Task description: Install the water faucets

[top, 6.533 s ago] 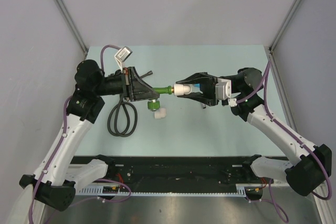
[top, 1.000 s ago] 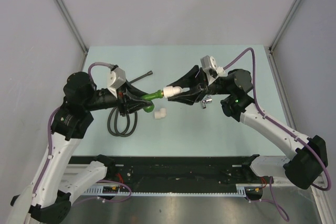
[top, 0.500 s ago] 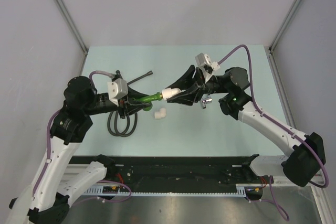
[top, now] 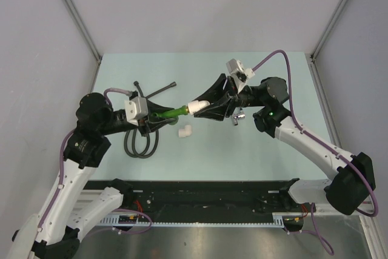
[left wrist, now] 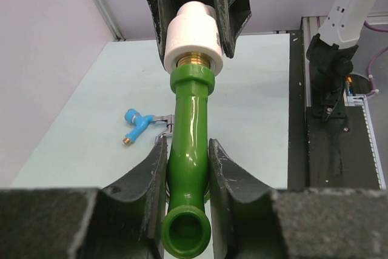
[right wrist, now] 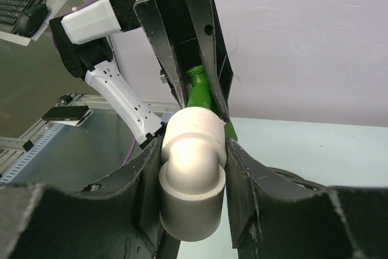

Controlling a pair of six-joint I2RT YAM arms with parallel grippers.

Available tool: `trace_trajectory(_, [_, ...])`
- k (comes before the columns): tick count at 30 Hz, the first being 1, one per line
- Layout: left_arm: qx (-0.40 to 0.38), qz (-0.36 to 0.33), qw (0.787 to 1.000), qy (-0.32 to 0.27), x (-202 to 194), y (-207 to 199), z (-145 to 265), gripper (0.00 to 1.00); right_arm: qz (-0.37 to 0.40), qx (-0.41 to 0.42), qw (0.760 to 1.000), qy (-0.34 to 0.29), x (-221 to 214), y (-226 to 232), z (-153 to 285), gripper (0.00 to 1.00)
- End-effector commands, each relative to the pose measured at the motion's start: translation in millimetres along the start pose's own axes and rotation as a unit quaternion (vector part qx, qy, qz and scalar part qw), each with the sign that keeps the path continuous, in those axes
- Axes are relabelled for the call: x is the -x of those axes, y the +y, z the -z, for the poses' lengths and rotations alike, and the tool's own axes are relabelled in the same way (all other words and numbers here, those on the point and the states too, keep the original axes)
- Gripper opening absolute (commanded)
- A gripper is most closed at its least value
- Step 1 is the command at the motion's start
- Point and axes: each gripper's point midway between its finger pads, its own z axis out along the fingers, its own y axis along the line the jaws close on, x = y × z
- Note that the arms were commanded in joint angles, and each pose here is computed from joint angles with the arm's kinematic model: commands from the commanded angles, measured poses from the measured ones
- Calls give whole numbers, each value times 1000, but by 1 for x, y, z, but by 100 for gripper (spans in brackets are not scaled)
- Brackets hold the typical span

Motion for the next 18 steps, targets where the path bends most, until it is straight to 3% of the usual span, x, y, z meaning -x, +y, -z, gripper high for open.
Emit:
trace_trajectory(1, [37, -105, 993, -27, 14, 26, -6, 0, -5, 58, 998, 6, 10, 26, -8, 0])
trace_trajectory(18, [85, -193, 978, -8, 13, 39, -10, 0, -54, 42, 997, 25, 7, 17, -7, 0])
